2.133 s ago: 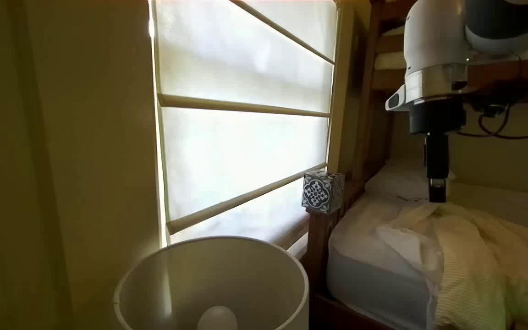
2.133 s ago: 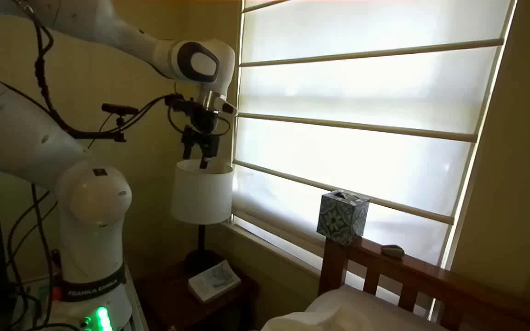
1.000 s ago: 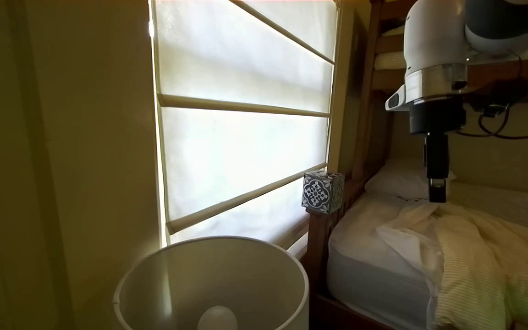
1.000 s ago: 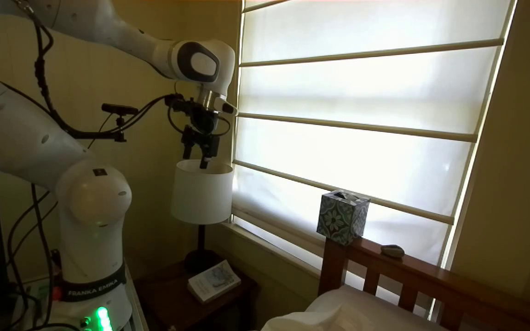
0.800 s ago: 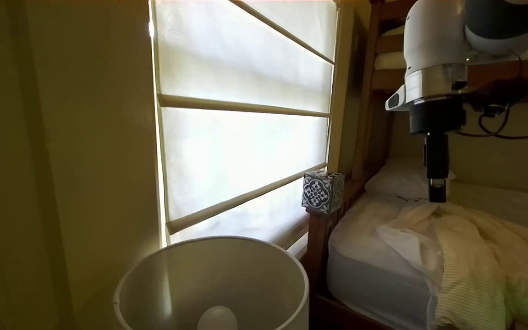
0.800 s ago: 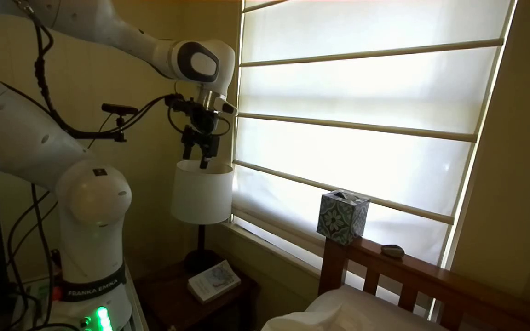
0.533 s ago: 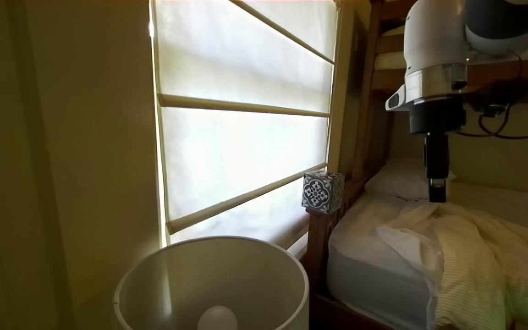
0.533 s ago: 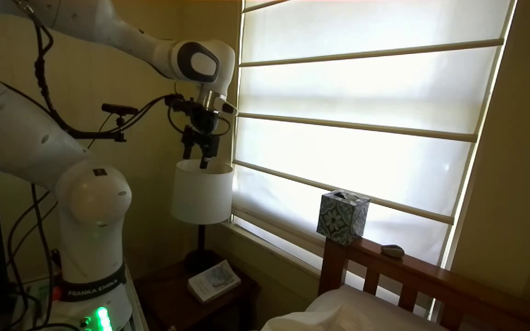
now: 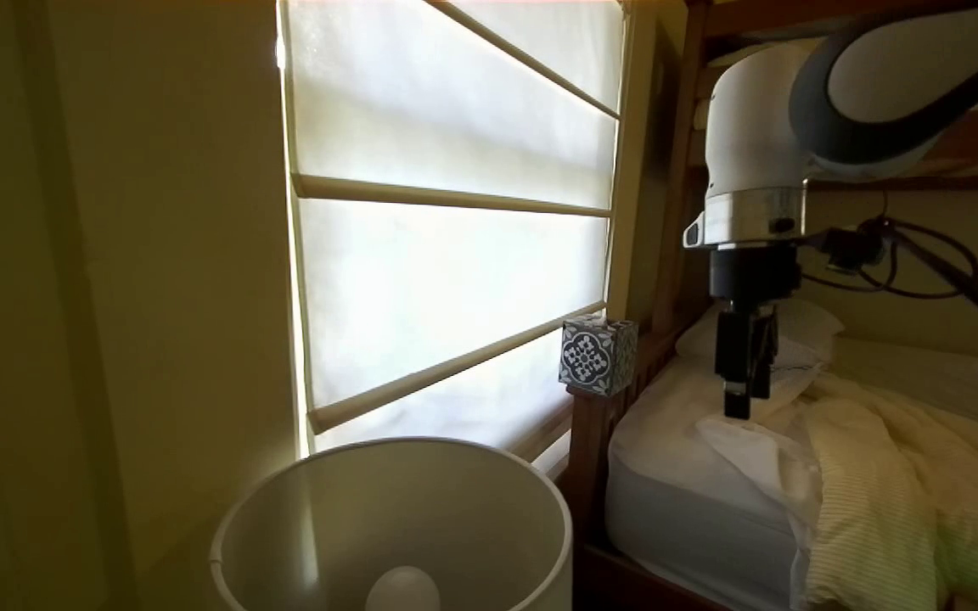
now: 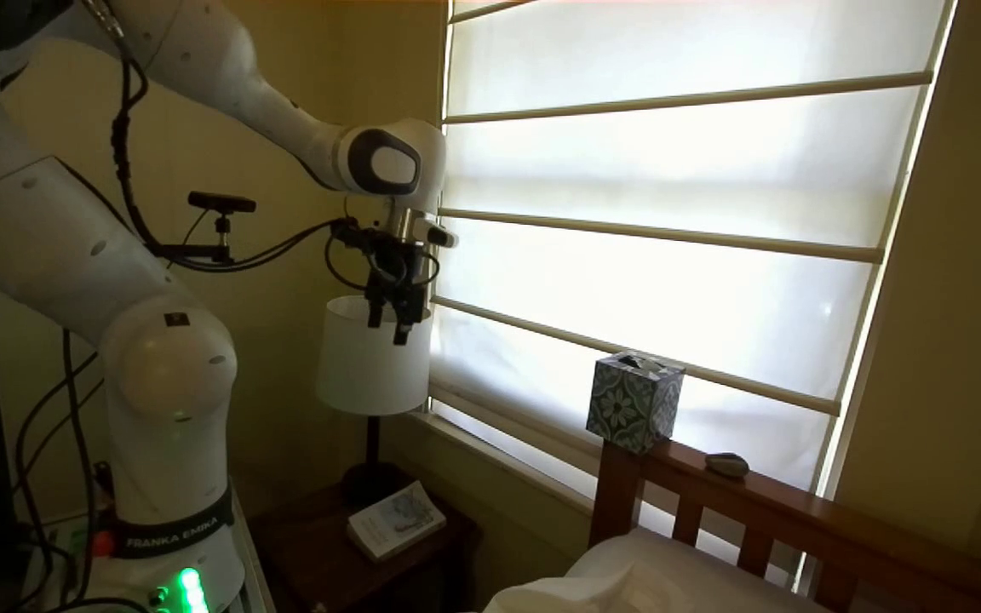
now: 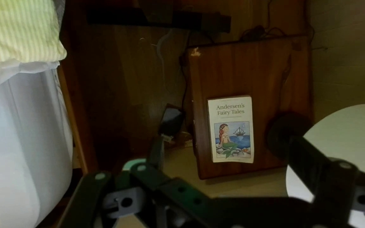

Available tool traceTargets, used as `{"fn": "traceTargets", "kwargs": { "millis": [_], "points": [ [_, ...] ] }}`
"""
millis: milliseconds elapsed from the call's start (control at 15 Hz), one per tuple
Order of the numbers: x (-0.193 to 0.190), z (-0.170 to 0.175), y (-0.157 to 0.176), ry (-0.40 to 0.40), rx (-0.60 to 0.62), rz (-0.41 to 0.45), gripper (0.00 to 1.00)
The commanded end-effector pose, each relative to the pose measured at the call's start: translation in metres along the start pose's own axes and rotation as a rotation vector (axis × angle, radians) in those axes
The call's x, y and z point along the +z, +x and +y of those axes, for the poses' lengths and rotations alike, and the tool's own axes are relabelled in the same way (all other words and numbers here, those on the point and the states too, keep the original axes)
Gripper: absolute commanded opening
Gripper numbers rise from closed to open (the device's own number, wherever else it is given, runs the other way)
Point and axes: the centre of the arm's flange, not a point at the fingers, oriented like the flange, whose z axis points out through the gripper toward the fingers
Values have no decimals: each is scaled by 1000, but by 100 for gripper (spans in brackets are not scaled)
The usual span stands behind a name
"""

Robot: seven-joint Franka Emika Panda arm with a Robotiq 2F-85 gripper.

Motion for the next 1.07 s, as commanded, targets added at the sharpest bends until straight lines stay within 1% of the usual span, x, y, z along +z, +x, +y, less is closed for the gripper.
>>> {"fn": "traceTargets", "kwargs": {
  "millis": [0, 200, 333, 400, 467, 667, 733, 800, 867, 1000],
  "points": [
    [47, -7, 35, 0, 23, -49, 100],
    [80, -11, 50, -1, 39, -103, 100],
    [102, -15, 57, 18, 40, -166, 100],
    [100, -19, 56, 32, 8, -201, 100],
    [94, -7, 44, 2, 21, -154, 100],
    [106, -14, 49, 4, 10, -190, 100],
    [106, -14, 50, 5, 10, -190, 100],
    [109, -13, 51, -1, 31, -166, 100],
    [120, -8, 59, 20, 40, -156, 100],
    [154, 10, 87, 81, 46, -132, 100]
  ]
}}
